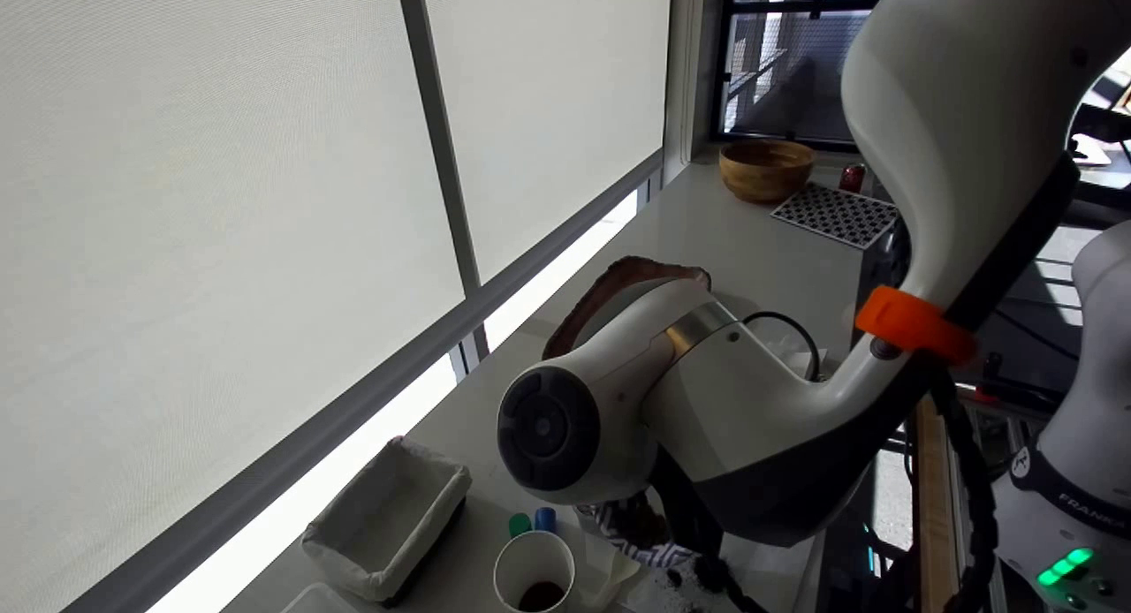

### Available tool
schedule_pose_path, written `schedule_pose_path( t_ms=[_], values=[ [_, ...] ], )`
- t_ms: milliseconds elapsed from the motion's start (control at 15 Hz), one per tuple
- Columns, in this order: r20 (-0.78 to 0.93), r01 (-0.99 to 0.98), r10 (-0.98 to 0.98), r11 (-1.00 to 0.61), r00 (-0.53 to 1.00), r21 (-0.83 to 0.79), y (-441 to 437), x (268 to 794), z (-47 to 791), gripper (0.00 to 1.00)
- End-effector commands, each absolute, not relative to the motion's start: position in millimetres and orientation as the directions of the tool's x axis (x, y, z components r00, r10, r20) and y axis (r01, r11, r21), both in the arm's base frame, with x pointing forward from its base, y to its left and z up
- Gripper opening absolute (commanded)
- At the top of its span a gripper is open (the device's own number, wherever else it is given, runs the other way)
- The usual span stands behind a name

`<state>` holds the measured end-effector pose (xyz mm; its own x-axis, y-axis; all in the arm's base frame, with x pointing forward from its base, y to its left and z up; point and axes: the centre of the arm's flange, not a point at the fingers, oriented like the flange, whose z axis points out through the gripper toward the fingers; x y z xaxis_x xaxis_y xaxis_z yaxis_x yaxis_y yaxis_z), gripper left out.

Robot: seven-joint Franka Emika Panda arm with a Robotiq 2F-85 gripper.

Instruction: Pour the contents from the bowl onto the white paper towel

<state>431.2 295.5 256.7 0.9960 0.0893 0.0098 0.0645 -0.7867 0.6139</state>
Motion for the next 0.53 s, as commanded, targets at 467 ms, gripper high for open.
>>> schedule_pose_path(
  t_ms=[467],
  values=[
    [0.002,0.049,0.066,-0.764,0.998,0.643,300.1,436.9,248.9,0.01]
  ],
)
